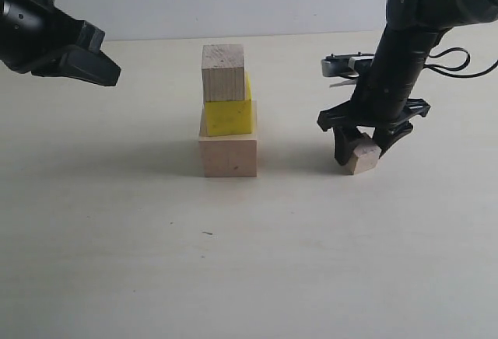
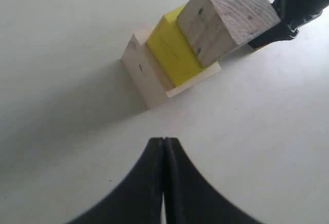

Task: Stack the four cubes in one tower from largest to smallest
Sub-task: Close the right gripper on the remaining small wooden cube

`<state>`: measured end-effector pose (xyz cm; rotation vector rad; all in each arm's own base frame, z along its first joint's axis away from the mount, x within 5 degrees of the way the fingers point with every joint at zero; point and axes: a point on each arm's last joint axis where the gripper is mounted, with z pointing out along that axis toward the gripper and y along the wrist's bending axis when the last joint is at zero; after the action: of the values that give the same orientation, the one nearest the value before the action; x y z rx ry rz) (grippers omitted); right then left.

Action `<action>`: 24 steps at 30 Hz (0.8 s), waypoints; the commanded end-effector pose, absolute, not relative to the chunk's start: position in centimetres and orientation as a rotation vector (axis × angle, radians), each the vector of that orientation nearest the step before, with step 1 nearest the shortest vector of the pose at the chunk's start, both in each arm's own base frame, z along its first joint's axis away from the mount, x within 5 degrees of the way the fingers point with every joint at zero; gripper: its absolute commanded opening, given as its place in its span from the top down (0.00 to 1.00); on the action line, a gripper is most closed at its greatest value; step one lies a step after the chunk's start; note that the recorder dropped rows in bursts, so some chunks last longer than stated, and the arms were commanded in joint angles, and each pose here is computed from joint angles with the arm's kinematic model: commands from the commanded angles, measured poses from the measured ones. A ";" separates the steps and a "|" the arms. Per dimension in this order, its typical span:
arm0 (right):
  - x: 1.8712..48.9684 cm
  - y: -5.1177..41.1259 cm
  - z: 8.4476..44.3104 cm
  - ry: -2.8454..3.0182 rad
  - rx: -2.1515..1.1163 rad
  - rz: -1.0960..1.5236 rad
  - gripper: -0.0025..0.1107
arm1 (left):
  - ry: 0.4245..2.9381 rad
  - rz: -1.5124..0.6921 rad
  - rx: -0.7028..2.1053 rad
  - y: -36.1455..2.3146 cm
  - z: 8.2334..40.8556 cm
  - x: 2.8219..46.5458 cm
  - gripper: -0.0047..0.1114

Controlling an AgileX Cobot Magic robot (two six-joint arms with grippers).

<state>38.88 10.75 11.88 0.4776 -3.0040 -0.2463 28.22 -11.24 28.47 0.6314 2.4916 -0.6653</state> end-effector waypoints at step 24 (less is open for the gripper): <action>39.1 10.7 11.8 -3.004 0.572 -0.238 0.71 | 2.479 -0.650 0.638 -11.1 28.6 28.1 0.96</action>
<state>39.10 10.70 11.60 0.5549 -3.0127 -0.2355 28.22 -11.21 28.44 0.6382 2.4918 -0.6580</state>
